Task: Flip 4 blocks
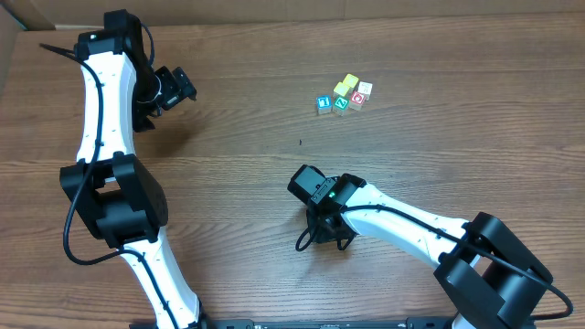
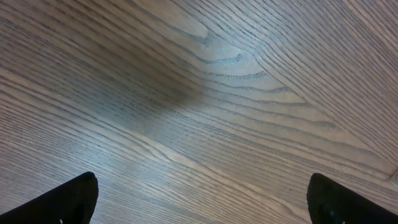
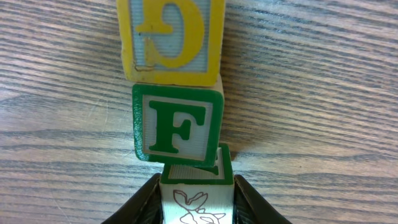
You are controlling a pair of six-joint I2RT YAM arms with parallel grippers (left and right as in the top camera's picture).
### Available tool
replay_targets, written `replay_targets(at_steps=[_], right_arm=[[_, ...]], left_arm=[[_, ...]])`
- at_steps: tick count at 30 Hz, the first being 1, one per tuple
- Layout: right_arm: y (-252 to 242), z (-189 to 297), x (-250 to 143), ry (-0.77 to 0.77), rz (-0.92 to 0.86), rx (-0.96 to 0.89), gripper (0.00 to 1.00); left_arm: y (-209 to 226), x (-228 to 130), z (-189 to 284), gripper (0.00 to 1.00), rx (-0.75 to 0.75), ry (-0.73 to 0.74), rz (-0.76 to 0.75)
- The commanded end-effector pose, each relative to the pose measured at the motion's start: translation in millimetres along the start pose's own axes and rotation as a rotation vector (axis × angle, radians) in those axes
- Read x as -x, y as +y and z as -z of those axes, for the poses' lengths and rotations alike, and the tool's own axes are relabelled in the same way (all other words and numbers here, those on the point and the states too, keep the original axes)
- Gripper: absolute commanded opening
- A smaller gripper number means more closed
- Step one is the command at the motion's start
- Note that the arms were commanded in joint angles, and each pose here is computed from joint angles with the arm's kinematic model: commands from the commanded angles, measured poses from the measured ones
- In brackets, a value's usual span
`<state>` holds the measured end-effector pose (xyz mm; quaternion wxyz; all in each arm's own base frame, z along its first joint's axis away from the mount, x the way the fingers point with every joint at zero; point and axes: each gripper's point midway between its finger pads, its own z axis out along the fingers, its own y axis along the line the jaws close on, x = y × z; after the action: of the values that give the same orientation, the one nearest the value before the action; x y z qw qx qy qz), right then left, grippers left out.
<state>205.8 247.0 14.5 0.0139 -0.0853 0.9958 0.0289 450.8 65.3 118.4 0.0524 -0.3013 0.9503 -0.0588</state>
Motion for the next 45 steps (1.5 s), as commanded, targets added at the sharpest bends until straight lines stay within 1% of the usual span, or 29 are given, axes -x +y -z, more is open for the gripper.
replay_targets(at_steps=[1,13,14,15,17,21,24,27,31,33,34,35,36,37,41,45], right_arm=[[4,2,-1,0.004,0.002,0.027,0.35],[8,2,2,-0.009,0.003,0.041,0.35],[8,2,2,-0.009,0.003,0.041,0.38],[8,2,2,-0.009,0.003,0.041,0.45],[7,2,3,-0.013,0.003,0.037,0.50],[7,3,5,-0.021,0.002,0.037,0.53],[12,14,12,-0.029,0.001,0.044,0.54],[22,40,24,-0.058,0.029,0.066,0.54],[26,69,37,-0.101,0.022,0.080,0.55],[24,76,37,-0.096,0.013,0.085,0.52],[22,77,35,-0.084,0.009,0.086,0.47],[19,76,30,-0.058,0.004,0.078,0.38],[15,76,26,-0.039,0.000,0.067,0.22],[9,75,19,-0.011,-0.002,0.045,0.04],[-3,75,-2,0.068,-0.012,-0.017,0.04],[-1,71,-23,0.080,-0.031,-0.083,0.04]], left_arm=[[-2,-1,3,1.00,-0.002,-0.009,-0.014],[-2,-1,3,1.00,-0.002,-0.009,-0.014],[-2,-1,3,1.00,-0.002,-0.009,-0.014],[-2,-1,3,1.00,-0.002,-0.009,-0.014],[-2,-1,3,1.00,-0.002,-0.009,-0.014],[-2,-1,3,1.00,-0.002,-0.009,-0.014],[-2,-1,3,1.00,-0.002,-0.009,-0.014],[-2,-1,3,1.00,-0.002,-0.009,-0.014],[-2,-1,3,1.00,-0.002,-0.009,-0.014],[-2,-1,3,1.00,-0.002,-0.009,-0.014],[-2,-1,3,1.00,-0.002,-0.009,-0.014],[-2,-1,3,1.00,-0.002,-0.009,-0.014],[-2,-1,3,1.00,-0.002,-0.009,-0.014],[-2,-1,3,1.00,-0.002,-0.009,-0.014],[-2,-1,3,1.00,-0.002,-0.009,-0.014],[-2,-1,3,1.00,-0.002,-0.009,-0.014]])
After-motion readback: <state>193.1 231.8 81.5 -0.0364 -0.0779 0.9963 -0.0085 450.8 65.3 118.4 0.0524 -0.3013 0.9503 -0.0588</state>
